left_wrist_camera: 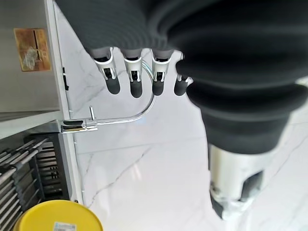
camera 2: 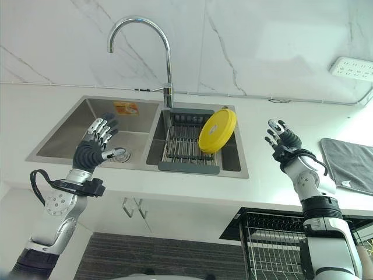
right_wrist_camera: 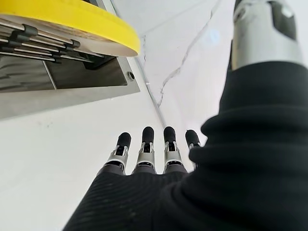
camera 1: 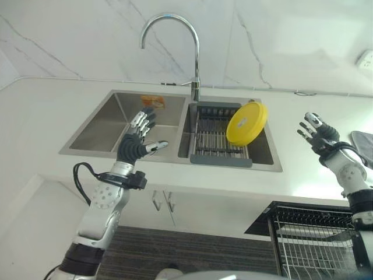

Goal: Place the dishes in the dishwasher.

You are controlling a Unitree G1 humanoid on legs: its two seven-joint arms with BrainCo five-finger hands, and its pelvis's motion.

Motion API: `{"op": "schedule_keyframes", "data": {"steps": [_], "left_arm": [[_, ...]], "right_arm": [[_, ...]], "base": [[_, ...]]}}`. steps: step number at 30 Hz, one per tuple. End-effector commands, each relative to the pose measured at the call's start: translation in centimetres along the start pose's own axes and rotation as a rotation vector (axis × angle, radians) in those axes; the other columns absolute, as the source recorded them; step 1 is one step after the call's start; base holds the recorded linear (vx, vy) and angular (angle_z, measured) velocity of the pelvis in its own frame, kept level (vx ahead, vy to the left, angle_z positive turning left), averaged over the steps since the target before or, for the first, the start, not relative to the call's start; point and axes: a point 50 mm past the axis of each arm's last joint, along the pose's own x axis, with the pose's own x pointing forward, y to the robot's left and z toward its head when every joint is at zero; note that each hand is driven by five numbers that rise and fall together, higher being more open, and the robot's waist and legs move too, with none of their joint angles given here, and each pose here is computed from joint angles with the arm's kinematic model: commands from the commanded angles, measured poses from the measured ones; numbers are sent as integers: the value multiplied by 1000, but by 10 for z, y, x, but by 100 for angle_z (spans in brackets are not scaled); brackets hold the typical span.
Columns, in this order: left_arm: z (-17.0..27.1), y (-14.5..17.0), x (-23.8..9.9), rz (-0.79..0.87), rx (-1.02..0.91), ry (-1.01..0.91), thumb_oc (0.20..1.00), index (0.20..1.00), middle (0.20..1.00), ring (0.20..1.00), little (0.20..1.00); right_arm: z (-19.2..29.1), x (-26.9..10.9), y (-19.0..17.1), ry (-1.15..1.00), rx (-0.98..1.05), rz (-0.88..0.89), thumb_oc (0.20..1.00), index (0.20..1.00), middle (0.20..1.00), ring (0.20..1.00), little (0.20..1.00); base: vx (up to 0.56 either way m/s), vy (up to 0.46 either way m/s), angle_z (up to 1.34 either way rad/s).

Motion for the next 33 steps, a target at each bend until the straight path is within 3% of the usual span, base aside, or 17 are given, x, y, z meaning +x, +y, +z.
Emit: {"op": "schedule_keyframes", "data": {"steps": [1,33], "left_arm": [[24,-6,19,-51,13,-136,1000,1000,1000,1000,1000],[25,-4,21,-110,50,-90,1000,1000,1000,1000,1000]], "right_arm": [[51,4,12,-111,-123,44,1000,1000,1000,1000,1000],[40,20,23,18,-222,70,1000,1000,1000,1000,1000]], "base": [[0,0,0],[20,-6,4]]}}
